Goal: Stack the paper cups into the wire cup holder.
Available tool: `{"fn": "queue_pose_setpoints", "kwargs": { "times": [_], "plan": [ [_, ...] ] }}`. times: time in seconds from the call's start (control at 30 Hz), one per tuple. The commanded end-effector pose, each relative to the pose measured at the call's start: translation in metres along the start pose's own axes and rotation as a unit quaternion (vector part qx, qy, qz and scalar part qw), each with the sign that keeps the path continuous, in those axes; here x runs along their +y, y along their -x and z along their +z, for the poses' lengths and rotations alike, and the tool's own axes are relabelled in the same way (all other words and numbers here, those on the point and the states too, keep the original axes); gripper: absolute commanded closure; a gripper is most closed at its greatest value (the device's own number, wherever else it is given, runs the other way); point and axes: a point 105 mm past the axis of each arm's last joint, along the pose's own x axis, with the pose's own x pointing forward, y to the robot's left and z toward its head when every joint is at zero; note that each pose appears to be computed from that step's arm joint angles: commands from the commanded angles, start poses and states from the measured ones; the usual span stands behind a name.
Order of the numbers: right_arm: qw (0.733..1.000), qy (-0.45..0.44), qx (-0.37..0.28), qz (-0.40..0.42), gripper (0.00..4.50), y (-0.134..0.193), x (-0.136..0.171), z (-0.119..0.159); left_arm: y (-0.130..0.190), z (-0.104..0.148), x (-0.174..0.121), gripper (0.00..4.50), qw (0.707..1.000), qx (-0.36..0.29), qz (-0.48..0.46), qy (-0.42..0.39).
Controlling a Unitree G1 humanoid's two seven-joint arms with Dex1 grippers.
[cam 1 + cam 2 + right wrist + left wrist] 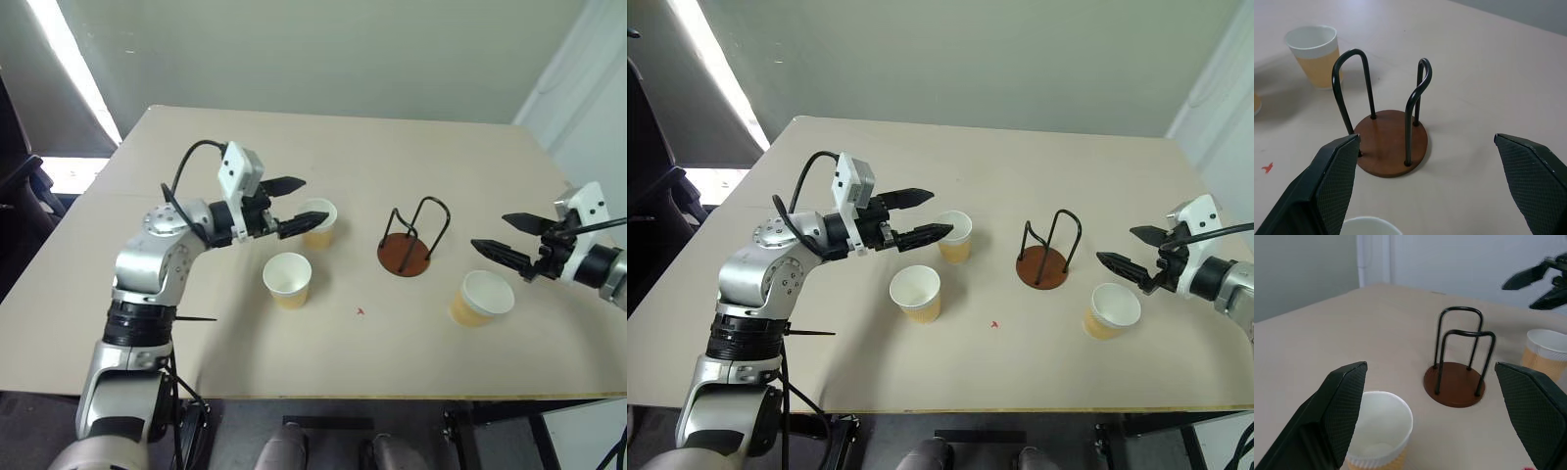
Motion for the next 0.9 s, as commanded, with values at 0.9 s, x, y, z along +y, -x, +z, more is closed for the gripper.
{"fn": "queue_pose_setpoints", "kwargs": {
  "times": [0.9],
  "plan": [
    [0.998,-0.01,0.006,0.063,0.0,-0.059,0.0,-0.002,-0.004,0.021,-0.008,0.03,0.998,-0.01,-0.046,-0.04]
  ]
}}
